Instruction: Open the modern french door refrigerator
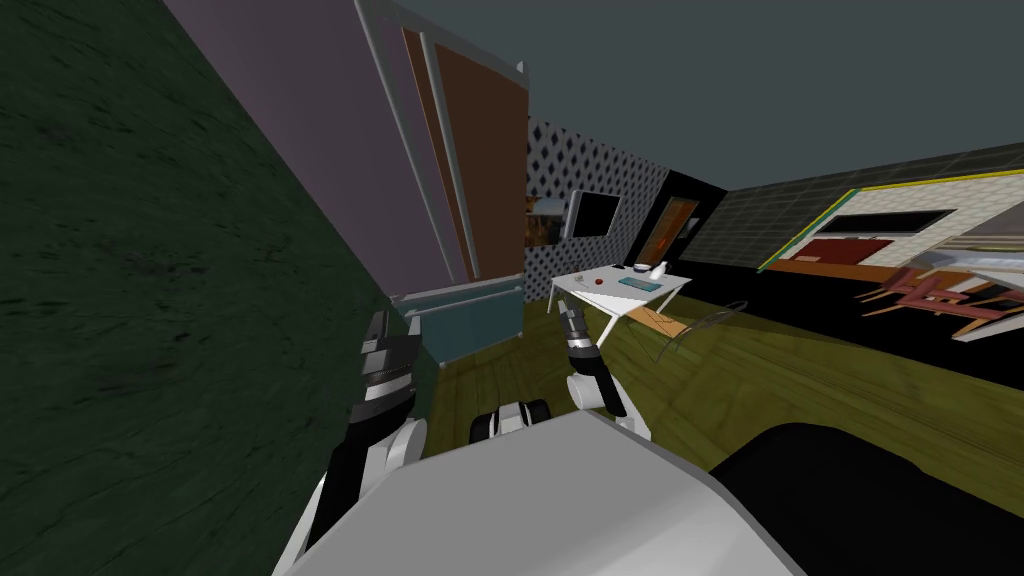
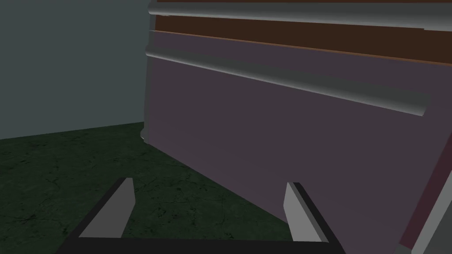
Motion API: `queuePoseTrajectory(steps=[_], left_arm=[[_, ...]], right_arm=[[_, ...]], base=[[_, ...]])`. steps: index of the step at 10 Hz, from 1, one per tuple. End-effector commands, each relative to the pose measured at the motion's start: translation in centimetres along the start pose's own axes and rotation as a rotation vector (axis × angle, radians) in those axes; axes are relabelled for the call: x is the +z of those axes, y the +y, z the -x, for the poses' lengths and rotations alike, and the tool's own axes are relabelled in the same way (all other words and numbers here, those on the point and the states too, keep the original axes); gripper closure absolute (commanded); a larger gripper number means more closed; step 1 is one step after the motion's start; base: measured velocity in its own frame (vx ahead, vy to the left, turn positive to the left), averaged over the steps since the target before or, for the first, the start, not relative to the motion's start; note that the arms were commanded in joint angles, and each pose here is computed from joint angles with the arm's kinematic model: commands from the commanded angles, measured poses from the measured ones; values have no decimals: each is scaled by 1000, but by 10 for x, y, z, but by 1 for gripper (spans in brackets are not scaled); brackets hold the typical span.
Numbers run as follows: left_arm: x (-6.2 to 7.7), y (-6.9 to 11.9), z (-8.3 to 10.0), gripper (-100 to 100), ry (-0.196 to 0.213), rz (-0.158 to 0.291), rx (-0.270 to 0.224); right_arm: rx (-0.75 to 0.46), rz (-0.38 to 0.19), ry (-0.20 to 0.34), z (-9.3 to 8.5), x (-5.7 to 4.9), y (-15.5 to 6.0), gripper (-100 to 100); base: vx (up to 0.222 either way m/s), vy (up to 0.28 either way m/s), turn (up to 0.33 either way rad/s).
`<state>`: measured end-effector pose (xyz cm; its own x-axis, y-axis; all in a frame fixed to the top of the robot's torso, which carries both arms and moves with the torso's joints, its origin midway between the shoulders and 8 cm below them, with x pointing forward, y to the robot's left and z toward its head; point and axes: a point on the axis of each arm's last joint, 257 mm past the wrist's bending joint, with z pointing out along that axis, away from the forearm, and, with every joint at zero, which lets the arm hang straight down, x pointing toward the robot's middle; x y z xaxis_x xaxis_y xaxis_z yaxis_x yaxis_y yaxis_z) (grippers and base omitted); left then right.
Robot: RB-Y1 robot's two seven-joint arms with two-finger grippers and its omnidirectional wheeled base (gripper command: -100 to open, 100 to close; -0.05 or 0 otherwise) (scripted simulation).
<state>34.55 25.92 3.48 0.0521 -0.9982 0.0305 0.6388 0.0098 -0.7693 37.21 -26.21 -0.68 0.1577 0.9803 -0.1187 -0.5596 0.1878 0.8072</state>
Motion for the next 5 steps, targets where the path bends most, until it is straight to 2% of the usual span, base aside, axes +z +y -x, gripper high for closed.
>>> queuePoseTrajectory(steps=[1,5], left_arm=[[-3,8,-3,-100,33,11,15],[-10,30,-4,-100,73,33,36]], right_arm=[[0,0,0,0,0,0,0],[0,-1,0,0,0,0,0]], base=[[46,7,2],[74,18,2]])
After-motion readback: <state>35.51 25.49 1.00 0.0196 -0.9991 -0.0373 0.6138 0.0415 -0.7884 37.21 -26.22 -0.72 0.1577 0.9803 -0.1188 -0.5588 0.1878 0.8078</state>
